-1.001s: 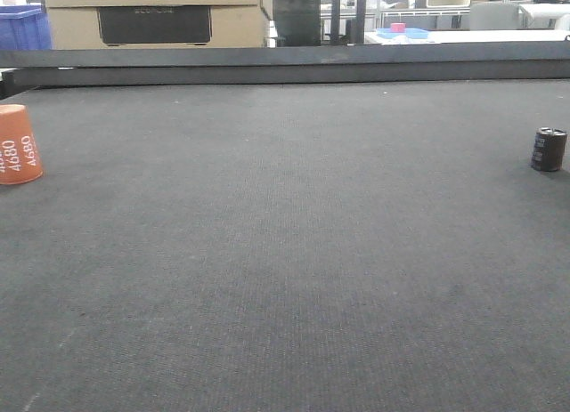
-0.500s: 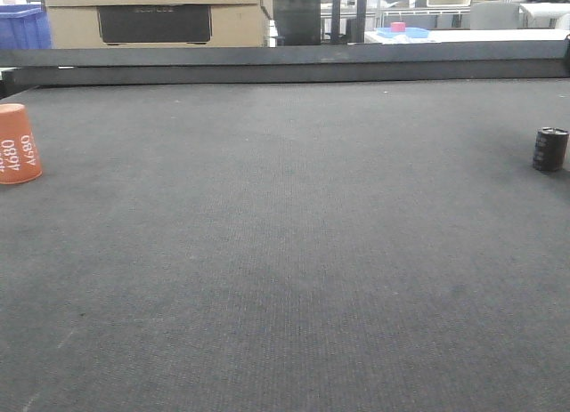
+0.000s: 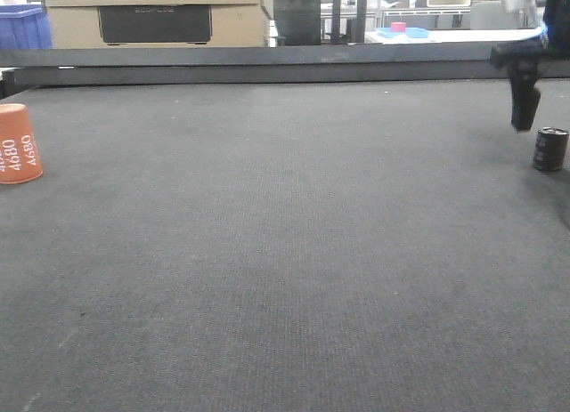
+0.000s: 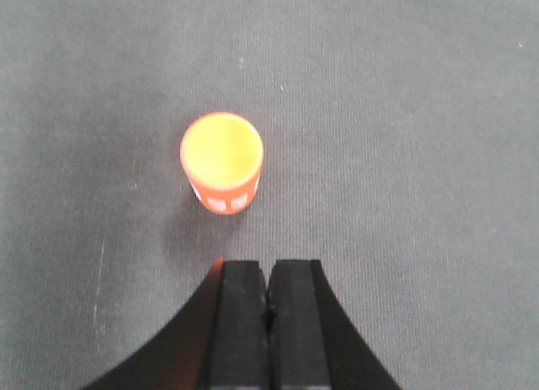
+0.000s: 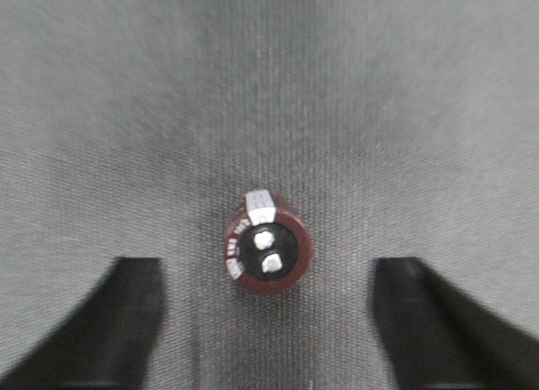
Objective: Place cylindrical capacitor in blue bin on shelf
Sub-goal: 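Lower the open right gripper around the dark-brown capacitor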
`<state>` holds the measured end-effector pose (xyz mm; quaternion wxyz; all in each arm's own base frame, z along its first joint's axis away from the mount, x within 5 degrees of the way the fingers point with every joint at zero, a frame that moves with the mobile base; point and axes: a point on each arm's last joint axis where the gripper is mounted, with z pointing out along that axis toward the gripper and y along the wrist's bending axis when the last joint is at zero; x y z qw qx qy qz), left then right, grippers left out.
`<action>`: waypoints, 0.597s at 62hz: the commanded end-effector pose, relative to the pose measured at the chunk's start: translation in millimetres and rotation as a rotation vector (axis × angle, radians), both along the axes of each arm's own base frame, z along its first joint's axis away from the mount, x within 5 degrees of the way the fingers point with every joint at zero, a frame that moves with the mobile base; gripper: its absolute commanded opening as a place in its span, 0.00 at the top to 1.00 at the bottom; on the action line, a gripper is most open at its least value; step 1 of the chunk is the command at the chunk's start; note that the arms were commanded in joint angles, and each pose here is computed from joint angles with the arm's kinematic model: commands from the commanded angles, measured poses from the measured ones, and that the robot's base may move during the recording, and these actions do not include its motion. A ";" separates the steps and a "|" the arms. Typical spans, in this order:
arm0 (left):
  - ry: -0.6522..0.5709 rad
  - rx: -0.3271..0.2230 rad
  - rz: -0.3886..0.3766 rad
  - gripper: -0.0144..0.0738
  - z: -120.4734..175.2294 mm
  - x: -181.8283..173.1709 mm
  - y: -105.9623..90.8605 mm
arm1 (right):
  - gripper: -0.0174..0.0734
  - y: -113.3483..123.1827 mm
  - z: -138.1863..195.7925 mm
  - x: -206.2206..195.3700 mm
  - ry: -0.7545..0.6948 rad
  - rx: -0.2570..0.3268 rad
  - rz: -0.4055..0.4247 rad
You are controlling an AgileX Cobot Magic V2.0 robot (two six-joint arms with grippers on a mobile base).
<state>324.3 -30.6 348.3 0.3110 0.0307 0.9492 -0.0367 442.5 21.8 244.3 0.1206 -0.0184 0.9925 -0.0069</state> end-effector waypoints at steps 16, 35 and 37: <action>0.005 -0.014 0.012 0.96 1.3 0.1 0.4 | 0.34 -11.2 -26.0 10.9 0.031 0.021 -0.028; 0.011 -0.014 0.012 0.96 1.0 -0.3 0.4 | 0.34 -14.7 -26.6 13.1 0.013 0.054 -0.048; 0.011 -0.014 0.012 0.96 1.0 -0.3 0.4 | 0.34 -14.3 -26.6 13.1 0.013 0.058 -0.049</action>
